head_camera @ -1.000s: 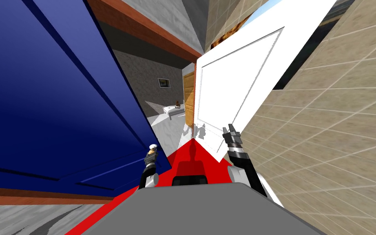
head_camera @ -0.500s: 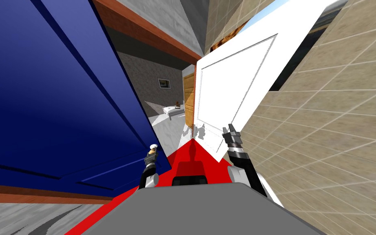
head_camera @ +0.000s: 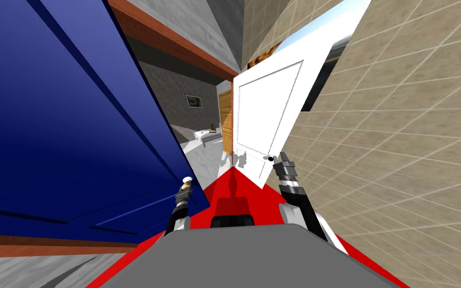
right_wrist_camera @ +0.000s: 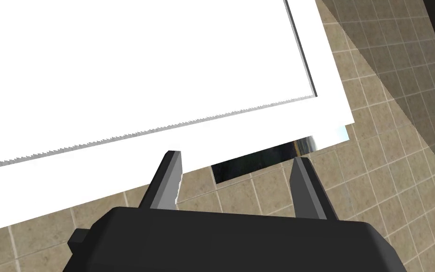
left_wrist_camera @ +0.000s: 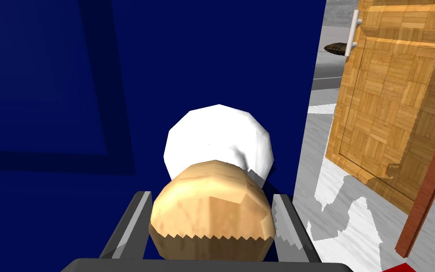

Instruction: Pull the door open

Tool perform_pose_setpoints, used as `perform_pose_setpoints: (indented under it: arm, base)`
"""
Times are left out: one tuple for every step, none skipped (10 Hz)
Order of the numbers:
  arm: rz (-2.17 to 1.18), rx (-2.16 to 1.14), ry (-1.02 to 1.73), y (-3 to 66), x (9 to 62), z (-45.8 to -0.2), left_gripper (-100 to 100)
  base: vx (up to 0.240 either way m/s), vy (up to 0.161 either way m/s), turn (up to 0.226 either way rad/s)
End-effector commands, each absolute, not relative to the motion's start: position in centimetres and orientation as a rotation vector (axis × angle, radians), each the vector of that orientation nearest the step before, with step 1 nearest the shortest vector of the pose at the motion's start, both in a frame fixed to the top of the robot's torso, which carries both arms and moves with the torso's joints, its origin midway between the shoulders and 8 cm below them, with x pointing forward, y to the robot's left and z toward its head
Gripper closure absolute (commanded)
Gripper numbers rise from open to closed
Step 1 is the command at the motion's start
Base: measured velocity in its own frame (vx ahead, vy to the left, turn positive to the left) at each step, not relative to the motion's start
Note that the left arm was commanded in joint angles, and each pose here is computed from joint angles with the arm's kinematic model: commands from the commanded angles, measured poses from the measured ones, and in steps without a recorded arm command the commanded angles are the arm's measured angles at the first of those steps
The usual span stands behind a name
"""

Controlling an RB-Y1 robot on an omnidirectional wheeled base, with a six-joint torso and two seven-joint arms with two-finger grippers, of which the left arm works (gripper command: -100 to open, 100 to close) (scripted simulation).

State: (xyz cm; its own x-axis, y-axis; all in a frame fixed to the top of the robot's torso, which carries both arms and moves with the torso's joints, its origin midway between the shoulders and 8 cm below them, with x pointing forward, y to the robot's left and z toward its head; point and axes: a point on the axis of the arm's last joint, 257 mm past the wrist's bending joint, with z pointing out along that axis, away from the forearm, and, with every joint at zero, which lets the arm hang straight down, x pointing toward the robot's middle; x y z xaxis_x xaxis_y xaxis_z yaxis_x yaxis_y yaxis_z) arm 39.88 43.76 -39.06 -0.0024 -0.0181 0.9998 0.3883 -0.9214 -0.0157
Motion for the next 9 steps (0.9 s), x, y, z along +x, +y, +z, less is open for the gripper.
perform_pose_setpoints:
  arm:
    - [-2.021, -2.006, -0.367, 43.7, 39.6, -39.1, 100]
    - [-2.031, -2.017, -0.354, 43.8, 39.4, -39.1, 100]
    - [-2.039, -2.028, -0.342, 43.8, 39.3, -39.1, 100]
    - [-2.047, -2.038, -0.331, 43.8, 39.1, -39.1, 100]
    - [-2.053, -2.047, -0.322, 43.8, 39.0, -39.1, 100]
    - [-2.06, -2.057, -0.312, 43.8, 38.8, -39.2, 100]
    - [-2.051, -2.053, -0.318, 43.8, 38.9, -39.2, 100]
    - [-2.065, -2.071, -0.294, 43.5, 38.5, -39.3, 100]
    - [-2.074, -2.077, -0.281, 43.3, 38.4, -39.3, 100]
  base:
    - [-0.228, 0.031, -0.178]
    - [-0.212, 0.034, -0.168]
    - [-0.206, 0.026, -0.188]
    - [-0.191, 0.019, -0.155]
    - [-0.173, 0.016, -0.112]
    - [-0.187, 0.019, -0.121]
    - [-0.086, 0.008, -0.037]
    - [-0.152, 0.014, -0.104]
    - [-0.219, 0.017, -0.123]
